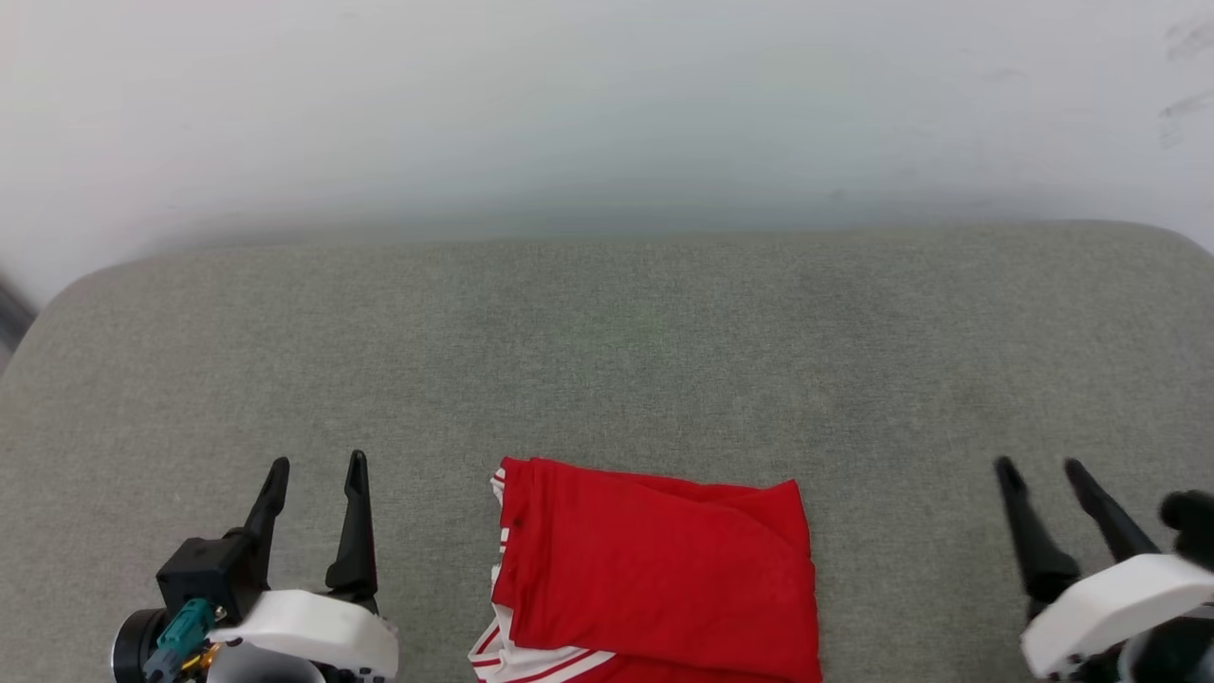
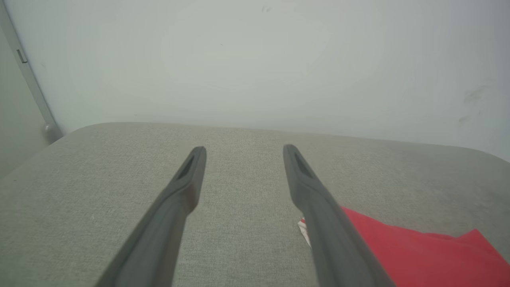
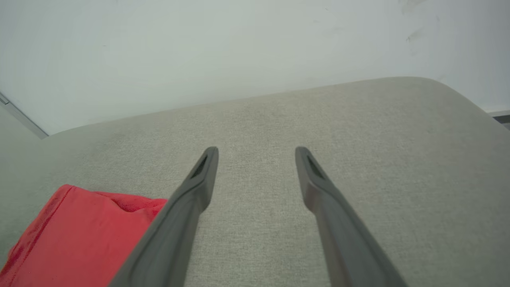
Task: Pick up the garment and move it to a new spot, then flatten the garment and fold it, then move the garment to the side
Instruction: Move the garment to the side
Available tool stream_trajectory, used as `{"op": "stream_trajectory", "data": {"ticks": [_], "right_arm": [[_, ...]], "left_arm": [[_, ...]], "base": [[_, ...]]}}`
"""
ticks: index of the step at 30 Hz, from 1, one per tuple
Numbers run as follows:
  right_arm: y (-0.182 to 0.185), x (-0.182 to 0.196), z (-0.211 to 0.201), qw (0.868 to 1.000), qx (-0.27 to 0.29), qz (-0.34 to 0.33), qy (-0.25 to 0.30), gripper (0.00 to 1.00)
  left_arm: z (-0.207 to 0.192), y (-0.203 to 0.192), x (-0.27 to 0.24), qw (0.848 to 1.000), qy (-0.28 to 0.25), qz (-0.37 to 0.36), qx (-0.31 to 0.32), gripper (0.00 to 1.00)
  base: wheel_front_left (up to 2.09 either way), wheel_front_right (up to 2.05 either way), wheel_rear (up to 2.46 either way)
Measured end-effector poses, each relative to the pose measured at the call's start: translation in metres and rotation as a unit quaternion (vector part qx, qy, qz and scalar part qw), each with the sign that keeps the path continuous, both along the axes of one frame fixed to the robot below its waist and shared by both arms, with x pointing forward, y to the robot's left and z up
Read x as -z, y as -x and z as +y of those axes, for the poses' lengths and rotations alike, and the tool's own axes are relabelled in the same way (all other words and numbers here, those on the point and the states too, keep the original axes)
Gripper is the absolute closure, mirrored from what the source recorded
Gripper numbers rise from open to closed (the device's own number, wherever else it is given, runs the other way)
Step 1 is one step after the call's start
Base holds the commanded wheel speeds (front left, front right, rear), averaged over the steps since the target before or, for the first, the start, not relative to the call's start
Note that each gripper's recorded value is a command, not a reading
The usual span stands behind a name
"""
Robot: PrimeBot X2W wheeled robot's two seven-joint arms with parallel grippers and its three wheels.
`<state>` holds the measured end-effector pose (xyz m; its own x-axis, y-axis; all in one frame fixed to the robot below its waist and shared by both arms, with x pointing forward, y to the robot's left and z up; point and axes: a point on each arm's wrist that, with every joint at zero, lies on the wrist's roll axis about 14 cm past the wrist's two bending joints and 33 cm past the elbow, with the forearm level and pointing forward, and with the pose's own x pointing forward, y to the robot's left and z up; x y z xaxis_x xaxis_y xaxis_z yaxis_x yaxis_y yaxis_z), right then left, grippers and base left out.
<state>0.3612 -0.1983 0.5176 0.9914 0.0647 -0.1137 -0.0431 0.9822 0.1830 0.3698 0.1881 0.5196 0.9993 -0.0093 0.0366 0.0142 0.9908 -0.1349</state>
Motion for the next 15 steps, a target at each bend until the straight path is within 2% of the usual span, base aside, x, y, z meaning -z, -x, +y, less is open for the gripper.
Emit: {"op": "stream_trajectory", "data": {"ticks": [3,6,8,11,15], "right_arm": [[-0.001,0.031,-0.027,0.996,0.021,0.077,-0.032,0.0],[0.003,0.068,-0.041,0.982,0.025,0.175,-0.071,0.0],[0.01,0.094,-0.042,0.965,0.017,0.245,-0.097,0.0],[0.013,0.116,-0.033,0.939,0.002,0.311,-0.146,0.0],[0.017,0.137,0.019,0.893,-0.06,0.388,-0.222,0.0]], "left_arm": [[0.004,-0.003,-0.004,1.0,0.005,-0.008,-0.01,0.0],[0.009,-0.002,-0.007,1.0,0.011,-0.013,-0.025,0.0],[0.013,-0.002,-0.008,0.999,0.011,-0.017,-0.032,0.0],[0.017,-0.002,-0.012,0.999,0.013,-0.026,-0.041,0.0],[0.023,-0.002,-0.012,0.998,0.01,-0.028,-0.05,0.0]], "base": [[0.0,0.0,0.0],[0.0,0.0,0.0],[0.0,0.0,0.0],[0.0,0.0,0.0],[0.0,0.0,0.0]]}}
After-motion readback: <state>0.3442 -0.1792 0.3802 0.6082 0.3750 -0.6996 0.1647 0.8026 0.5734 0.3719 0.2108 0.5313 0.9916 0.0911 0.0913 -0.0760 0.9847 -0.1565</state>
